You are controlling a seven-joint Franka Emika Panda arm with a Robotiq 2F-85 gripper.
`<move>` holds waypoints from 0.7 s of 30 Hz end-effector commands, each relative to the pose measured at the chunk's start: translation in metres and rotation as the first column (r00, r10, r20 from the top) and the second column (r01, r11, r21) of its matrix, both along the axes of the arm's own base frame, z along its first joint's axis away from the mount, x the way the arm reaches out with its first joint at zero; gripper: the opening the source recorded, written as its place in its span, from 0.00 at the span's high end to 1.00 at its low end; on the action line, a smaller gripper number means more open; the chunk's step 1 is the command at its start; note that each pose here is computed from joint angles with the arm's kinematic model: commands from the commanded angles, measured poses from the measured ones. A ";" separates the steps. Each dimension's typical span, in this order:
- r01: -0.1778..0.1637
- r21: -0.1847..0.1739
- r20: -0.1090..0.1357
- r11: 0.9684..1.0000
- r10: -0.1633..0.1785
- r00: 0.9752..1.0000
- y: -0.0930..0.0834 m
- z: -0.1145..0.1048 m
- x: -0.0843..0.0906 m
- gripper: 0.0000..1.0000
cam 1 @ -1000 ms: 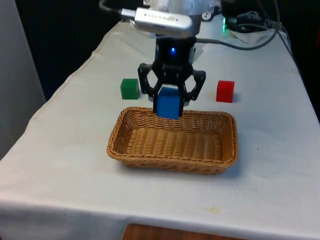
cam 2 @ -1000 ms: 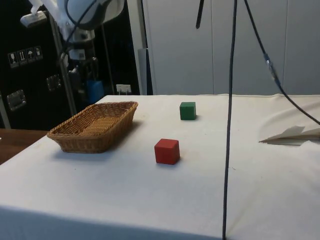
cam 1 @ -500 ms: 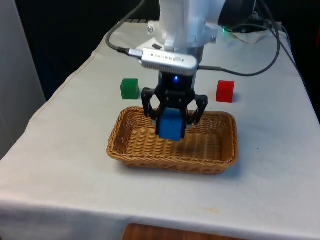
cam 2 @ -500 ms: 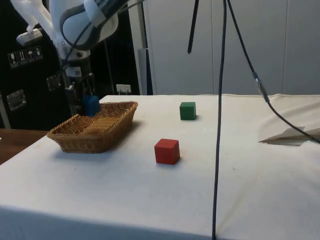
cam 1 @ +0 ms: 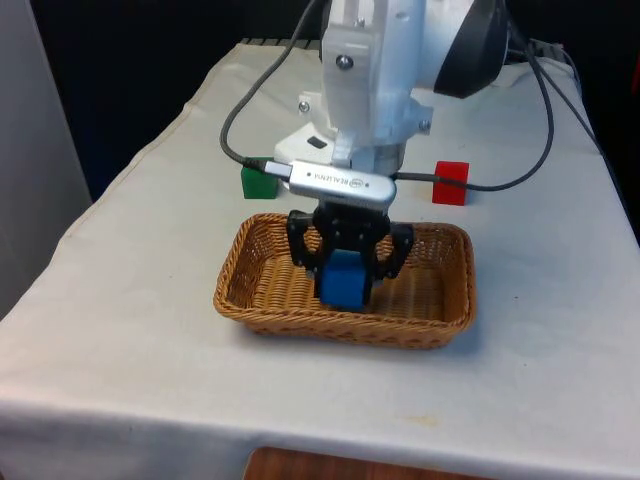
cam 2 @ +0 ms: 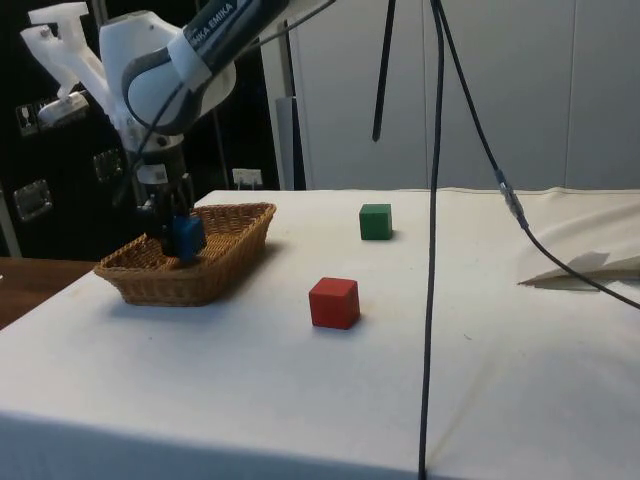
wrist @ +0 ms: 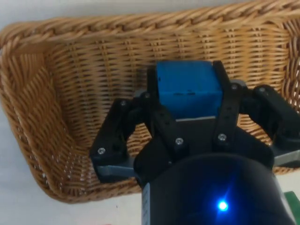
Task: Pick up the blue cube and place it into the basket.
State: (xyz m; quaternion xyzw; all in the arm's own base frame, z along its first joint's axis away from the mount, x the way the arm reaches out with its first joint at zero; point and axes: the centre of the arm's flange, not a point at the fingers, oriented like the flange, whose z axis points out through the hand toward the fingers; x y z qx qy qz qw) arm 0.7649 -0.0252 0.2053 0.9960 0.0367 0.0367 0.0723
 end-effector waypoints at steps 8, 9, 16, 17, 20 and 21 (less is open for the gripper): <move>-0.002 0.002 -0.004 1.000 0.002 1.000 0.001 -0.003 0.000 0.81; -0.002 0.002 -0.003 1.000 0.002 1.000 0.001 -0.003 0.000 0.71; -0.002 0.000 -0.002 1.000 0.002 1.000 0.001 -0.003 0.000 0.04; -0.002 0.000 -0.002 1.000 0.002 1.000 0.001 -0.003 0.000 0.00; -0.001 -0.001 -0.002 1.000 0.001 1.000 0.000 -0.003 0.000 0.00; -0.001 0.000 -0.002 1.000 0.001 1.000 0.001 -0.003 0.000 0.00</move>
